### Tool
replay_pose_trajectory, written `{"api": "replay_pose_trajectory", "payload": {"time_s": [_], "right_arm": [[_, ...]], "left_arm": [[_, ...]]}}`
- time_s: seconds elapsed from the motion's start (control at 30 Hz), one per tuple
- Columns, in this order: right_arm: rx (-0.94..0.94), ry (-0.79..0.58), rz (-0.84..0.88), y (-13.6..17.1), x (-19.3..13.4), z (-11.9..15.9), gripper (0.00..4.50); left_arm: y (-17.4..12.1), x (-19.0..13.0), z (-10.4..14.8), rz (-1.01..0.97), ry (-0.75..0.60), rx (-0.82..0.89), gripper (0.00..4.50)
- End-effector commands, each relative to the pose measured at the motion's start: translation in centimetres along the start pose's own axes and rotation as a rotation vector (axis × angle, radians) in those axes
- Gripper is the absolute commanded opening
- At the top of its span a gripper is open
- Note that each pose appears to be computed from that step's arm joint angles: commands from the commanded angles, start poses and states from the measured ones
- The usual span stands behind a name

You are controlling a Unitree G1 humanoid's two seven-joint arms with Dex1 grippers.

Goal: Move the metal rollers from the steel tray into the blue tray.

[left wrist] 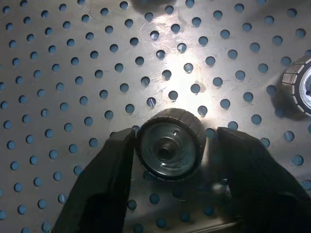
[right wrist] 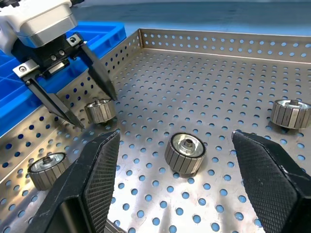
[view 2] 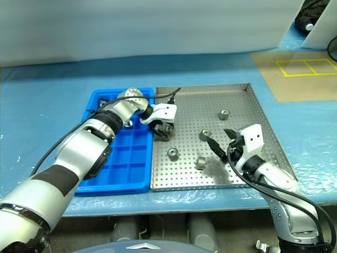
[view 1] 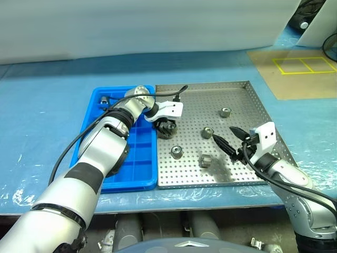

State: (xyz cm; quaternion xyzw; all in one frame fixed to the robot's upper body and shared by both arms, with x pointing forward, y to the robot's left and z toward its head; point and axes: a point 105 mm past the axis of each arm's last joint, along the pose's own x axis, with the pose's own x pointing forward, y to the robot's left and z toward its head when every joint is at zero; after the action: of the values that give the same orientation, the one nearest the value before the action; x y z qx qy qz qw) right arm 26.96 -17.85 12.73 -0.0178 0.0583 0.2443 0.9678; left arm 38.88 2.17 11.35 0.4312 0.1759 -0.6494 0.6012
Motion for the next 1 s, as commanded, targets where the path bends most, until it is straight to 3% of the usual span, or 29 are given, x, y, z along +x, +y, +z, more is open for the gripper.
{"api": "replay_pose_trajectory", "payload": {"time_s": [0.03, 0.1, 0.23, 0.53, 0.73, 0.83, 1.0], "right_arm": [[-0.035, -0.038, -0.009, -0.1, 0.1, 0.9, 3.79], [-0.037, -0.039, -0.014, -0.2, 0.2, 0.9, 3.79], [-0.040, -0.046, -0.022, -0.4, 0.3, 1.0, 3.79], [-0.048, -0.060, 0.019, -0.1, 1.5, 1.4, 3.79], [-0.059, -0.068, 0.105, 0.5, 3.4, 1.9, 3.79], [-0.064, -0.066, 0.151, 0.9, 4.3, 1.9, 3.79], [-0.041, -0.148, 0.359, 3.0, 7.6, 4.9, 3.79]], "left_arm": [[-0.7, 0.9, -1.1, -0.006, 0.003, -0.048, 2.75], [-1.2, 0.9, -1.1, -0.041, -0.003, -0.046, 2.59], [-0.8, 0.9, -0.9, -0.004, -0.030, -0.057, 1.66], [0.8, -2.3, 1.6, 0.041, -0.257, -0.118, 1.66], [2.2, -7.9, 2.9, 0.088, -0.407, -0.081, 1.66], [2.3, -9.9, 2.5, 0.119, -0.419, -0.061, 1.66], [0.9, -14.8, -1.8, 0.189, -0.366, -0.122, 1.66]]}}
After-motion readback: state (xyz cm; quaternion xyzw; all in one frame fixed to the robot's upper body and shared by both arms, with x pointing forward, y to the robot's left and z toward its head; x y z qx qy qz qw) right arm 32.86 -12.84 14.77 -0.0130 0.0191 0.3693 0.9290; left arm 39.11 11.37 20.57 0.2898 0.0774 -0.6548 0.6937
